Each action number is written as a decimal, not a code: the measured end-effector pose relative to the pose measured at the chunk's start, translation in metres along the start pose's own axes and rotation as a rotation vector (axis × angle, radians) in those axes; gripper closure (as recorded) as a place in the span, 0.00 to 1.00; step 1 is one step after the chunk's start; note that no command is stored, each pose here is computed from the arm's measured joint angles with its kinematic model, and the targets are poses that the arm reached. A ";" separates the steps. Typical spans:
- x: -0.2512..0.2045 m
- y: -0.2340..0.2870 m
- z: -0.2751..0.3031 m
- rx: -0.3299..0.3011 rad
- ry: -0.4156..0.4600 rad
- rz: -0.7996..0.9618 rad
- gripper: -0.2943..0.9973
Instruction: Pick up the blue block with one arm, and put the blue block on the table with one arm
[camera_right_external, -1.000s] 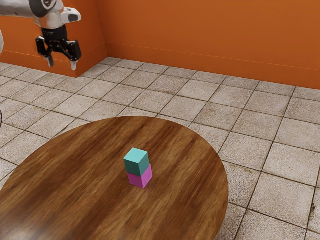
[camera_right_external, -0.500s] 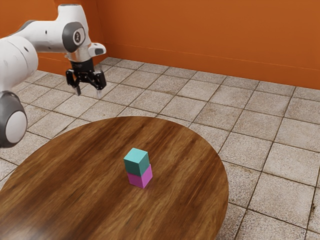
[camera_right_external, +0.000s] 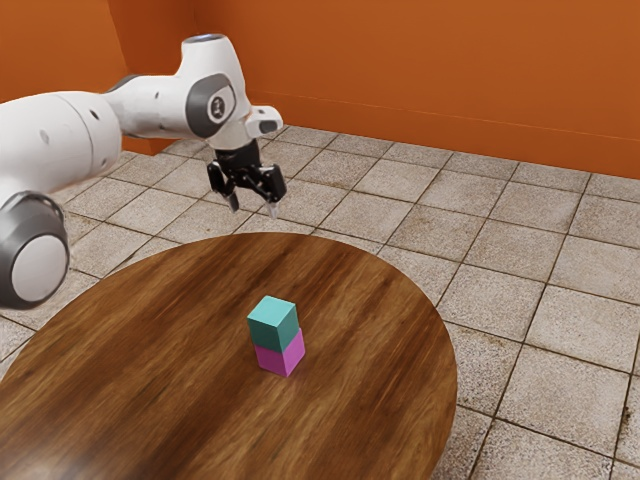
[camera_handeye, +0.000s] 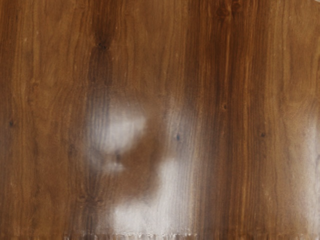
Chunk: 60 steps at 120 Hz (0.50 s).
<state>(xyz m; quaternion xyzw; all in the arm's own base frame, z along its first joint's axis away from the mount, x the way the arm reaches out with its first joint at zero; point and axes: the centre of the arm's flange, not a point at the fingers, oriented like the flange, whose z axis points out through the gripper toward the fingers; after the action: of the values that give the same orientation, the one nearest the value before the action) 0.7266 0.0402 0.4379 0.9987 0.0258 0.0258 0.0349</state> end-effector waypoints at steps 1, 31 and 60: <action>-0.002 0.002 0.001 0.001 -0.004 0.001 0.25; -0.058 0.033 0.011 0.034 -0.043 0.027 0.25; -0.064 0.032 0.048 0.056 -0.045 0.009 0.25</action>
<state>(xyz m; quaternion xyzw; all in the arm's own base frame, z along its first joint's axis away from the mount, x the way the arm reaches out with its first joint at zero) 0.6666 0.0019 0.3892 0.9997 0.0214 0.0026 0.0076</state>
